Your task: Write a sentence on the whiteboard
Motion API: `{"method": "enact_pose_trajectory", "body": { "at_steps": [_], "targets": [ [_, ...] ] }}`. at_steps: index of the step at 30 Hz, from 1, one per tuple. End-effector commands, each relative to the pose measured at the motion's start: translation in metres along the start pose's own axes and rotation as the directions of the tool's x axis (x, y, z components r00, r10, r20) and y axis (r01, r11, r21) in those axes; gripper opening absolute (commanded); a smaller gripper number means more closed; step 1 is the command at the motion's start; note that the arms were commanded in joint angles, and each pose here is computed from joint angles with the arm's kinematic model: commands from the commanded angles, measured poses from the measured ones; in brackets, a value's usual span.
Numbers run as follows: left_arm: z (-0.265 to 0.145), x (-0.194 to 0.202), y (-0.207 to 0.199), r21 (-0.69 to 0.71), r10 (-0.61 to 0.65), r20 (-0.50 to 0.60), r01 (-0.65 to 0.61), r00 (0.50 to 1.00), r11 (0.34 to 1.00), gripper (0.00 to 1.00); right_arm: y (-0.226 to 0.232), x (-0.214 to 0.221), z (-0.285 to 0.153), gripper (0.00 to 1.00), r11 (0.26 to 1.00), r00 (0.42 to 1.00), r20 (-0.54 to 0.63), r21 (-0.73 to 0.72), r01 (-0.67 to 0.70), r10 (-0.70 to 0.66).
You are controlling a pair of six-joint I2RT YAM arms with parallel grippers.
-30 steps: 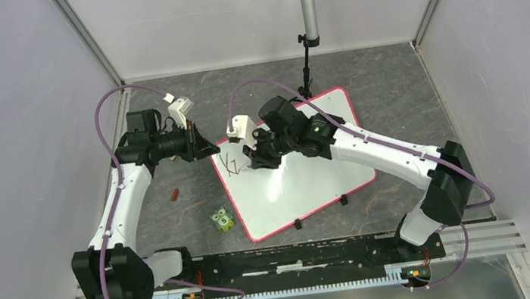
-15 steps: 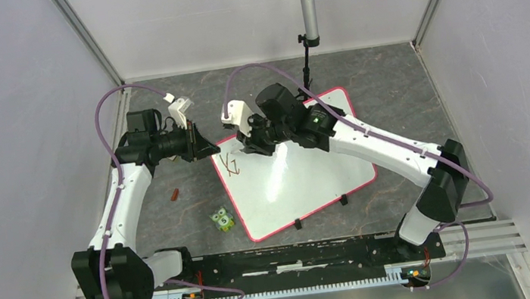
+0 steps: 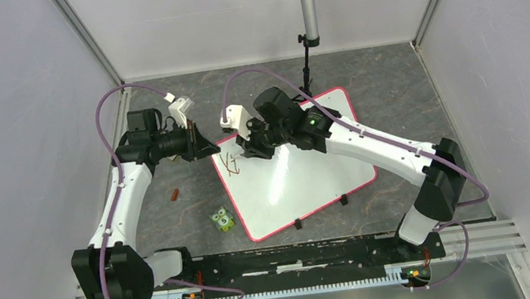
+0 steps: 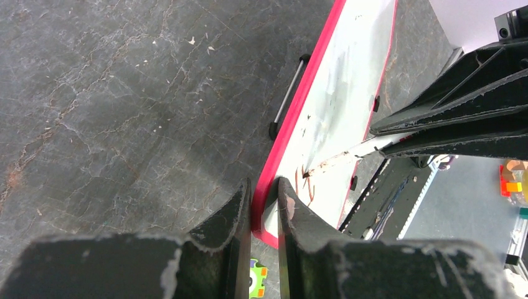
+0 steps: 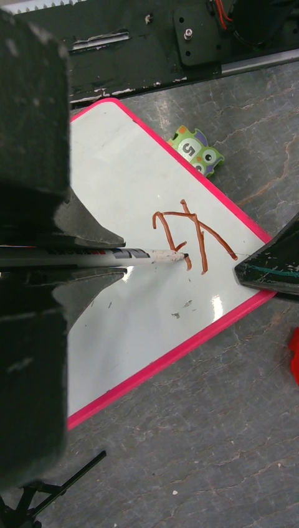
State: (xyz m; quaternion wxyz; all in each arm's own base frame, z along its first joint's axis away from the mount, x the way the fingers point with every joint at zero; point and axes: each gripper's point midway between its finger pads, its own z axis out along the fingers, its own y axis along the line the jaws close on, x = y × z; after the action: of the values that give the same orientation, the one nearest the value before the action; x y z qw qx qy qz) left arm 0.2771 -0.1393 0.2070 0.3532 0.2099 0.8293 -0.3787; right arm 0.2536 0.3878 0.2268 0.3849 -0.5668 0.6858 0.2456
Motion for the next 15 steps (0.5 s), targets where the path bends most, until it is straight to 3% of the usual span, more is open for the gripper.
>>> {"method": "enact_pose_trajectory", "body": {
  "at_steps": [1, 15],
  "targets": [
    [0.005, -0.002, -0.004, 0.006, -0.008, -0.015, 0.008, 1.0, 1.0, 0.02, 0.0, -0.01, -0.014, 0.0, 1.0, 0.999, 0.032, 0.011, 0.016, -0.016],
    [0.005, -0.001, -0.004, 0.001, -0.01, -0.018, 0.01, 1.0, 1.0, 0.02, -0.003, 0.002, -0.018, 0.0, 0.999, 1.0, 0.019, 0.04, 0.024, -0.025]
  ]
}}
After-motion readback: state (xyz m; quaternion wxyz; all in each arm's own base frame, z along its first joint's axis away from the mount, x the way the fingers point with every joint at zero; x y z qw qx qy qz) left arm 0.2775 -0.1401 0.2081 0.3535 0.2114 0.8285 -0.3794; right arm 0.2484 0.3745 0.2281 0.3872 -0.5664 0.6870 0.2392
